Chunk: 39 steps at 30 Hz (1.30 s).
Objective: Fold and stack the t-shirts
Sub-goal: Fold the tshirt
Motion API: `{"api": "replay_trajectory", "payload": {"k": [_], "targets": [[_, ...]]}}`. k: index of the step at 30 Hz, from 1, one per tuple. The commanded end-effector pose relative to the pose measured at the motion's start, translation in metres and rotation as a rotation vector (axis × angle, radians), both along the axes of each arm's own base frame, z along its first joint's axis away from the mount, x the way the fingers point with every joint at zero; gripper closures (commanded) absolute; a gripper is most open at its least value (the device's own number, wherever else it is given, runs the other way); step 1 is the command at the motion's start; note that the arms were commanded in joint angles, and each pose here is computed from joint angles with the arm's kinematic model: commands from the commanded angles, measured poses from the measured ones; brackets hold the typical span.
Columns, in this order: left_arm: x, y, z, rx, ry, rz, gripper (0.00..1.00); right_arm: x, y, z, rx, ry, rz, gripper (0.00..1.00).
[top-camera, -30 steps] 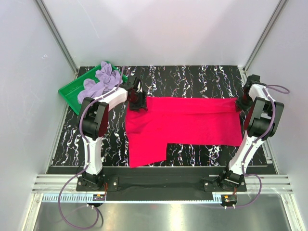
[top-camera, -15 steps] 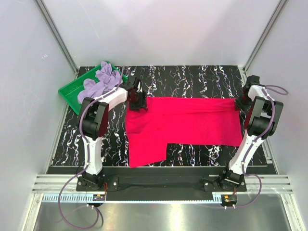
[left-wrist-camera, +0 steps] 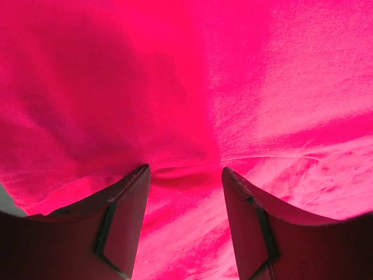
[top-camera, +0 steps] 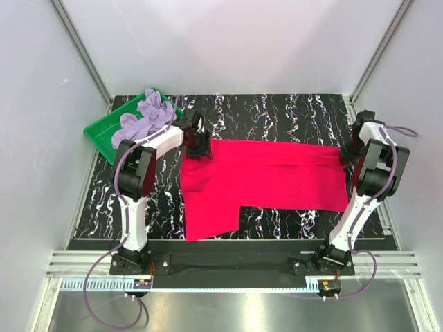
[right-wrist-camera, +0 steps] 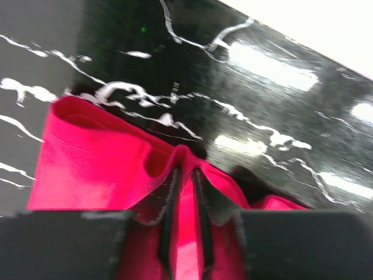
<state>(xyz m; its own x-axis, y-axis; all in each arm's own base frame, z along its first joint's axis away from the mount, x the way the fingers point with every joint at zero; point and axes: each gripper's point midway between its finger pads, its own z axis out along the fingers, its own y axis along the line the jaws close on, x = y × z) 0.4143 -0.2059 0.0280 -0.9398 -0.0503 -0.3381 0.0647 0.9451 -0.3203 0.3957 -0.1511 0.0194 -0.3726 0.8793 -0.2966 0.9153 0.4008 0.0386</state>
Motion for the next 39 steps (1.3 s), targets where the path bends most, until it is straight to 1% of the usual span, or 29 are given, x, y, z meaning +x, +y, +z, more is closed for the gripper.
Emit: {"api": "replay_trajectory", "payload": {"k": [1, 3, 5, 6, 9, 14, 16, 17, 19, 21, 23, 24, 26, 30, 33, 36, 37, 39], "targets": [[-0.007, 0.015, -0.004, 0.053, 0.02, -0.003, 0.4, -0.014, -0.014, 0.033, -0.066, 0.005, -0.012, 0.83], [-0.007, 0.015, -0.002, 0.052, 0.014, -0.005, 0.4, -0.015, -0.011, 0.032, -0.054, 0.005, -0.009, 0.88], [-0.005, 0.016, 0.0, 0.054, 0.012, -0.005, 0.4, -0.017, -0.007, 0.031, -0.033, 0.009, -0.016, 0.99], [-0.005, 0.015, 0.001, 0.055, 0.01, -0.007, 0.4, -0.017, -0.007, 0.031, -0.032, 0.01, -0.021, 1.0], [-0.003, 0.016, 0.002, 0.054, 0.006, -0.007, 0.4, -0.011, -0.01, 0.037, -0.051, -0.027, -0.007, 1.0], [-0.004, 0.016, 0.002, 0.054, 0.005, -0.007, 0.4, -0.023, -0.005, 0.044, -0.04, -0.008, -0.009, 1.0], [-0.006, 0.015, 0.001, 0.052, 0.007, -0.009, 0.4, -0.031, -0.002, 0.037, -0.033, 0.016, -0.001, 0.92], [-0.005, 0.016, 0.001, 0.052, 0.007, -0.008, 0.4, -0.037, 0.0, 0.034, -0.022, 0.043, -0.001, 0.84], [-0.004, 0.016, 0.003, 0.053, 0.003, -0.009, 0.4, -0.039, 0.004, 0.032, -0.004, 0.048, 0.0, 0.75], [-0.004, 0.015, 0.004, 0.052, -0.003, -0.011, 0.4, -0.034, 0.003, 0.038, -0.009, 0.022, 0.005, 0.68], [-0.005, 0.016, 0.003, 0.054, -0.001, -0.011, 0.4, -0.026, 0.001, 0.048, -0.021, -0.016, 0.007, 0.62], [-0.006, 0.017, 0.003, 0.054, 0.0, -0.011, 0.4, -0.019, -0.001, 0.055, -0.026, -0.043, 0.013, 0.55], [-0.007, 0.017, 0.001, 0.054, 0.002, -0.009, 0.4, -0.011, -0.005, 0.056, -0.037, -0.051, 0.025, 0.52], [-0.007, 0.016, 0.0, 0.051, 0.007, -0.01, 0.4, 0.012, -0.013, 0.057, -0.038, -0.073, 0.029, 0.54], [-0.006, 0.014, 0.003, 0.041, 0.002, -0.008, 0.4, 0.028, -0.011, 0.051, -0.004, -0.091, 0.01, 0.59], [-0.006, 0.012, 0.004, 0.031, 0.001, -0.007, 0.4, 0.04, -0.006, 0.04, 0.023, -0.094, -0.008, 0.68], [-0.005, 0.012, 0.005, 0.029, -0.001, -0.006, 0.4, 0.042, -0.004, 0.03, 0.036, -0.08, -0.018, 0.7], [-0.005, 0.01, 0.006, 0.022, -0.001, -0.004, 0.4, 0.05, 0.003, 0.027, 0.047, -0.09, -0.013, 0.74]]}}
